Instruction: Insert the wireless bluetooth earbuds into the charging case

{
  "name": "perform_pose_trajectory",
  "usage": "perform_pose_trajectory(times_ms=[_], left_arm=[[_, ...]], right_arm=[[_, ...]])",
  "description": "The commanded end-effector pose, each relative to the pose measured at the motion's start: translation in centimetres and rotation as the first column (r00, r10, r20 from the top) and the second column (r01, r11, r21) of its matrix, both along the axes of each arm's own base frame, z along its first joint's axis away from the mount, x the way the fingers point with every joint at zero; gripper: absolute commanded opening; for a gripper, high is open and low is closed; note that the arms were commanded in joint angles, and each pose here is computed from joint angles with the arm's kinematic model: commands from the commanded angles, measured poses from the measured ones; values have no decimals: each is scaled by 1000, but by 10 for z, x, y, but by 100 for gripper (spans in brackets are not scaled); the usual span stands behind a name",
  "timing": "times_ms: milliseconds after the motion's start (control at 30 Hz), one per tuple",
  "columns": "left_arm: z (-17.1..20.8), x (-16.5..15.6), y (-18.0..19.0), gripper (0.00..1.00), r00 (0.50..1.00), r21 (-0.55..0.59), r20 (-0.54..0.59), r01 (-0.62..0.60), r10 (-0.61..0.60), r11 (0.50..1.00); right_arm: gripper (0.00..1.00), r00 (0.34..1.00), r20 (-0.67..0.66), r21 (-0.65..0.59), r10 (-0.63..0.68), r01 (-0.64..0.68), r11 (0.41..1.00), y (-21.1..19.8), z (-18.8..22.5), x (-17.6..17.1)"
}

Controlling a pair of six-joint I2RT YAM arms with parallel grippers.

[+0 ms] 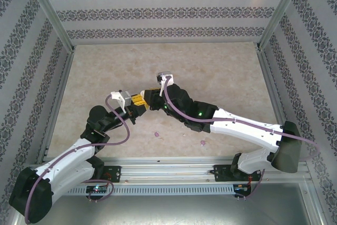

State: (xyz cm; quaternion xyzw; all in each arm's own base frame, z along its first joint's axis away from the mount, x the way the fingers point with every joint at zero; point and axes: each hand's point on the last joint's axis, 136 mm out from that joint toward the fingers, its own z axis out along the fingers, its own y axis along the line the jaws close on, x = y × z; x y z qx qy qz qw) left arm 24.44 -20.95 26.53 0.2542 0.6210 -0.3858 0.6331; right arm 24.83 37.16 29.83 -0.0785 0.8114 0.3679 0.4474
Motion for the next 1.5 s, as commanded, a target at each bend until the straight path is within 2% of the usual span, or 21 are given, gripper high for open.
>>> perform_pose_trajectory(times_ms=[0,267,533,733,967,1467], left_arm=[[18,-3,0,0,998,-11,61,-10,10,1000],[16,1,2,0,998,-7,52,-34,34,999],[16,2,3,0,998,-7,49,-41,41,999],[17,2,5,0,997,-5,52,-52,52,999],[21,1,6,0,996,4,67,-60,59,998],[21,0,8,0,996,5,59,-63,63,998]], right_arm=[[19,999,-36,11,19,-18,1000,7,-13,-9],[19,997,-78,20,21,-19,1000,12,-26,-15],[19,995,-92,56,29,-24,998,18,-20,-15],[19,990,-141,0,4,-4,1000,14,-36,-15],[28,985,-171,-38,-16,10,999,4,-49,-19],[37,986,-166,-52,6,-15,999,7,-35,-19]])
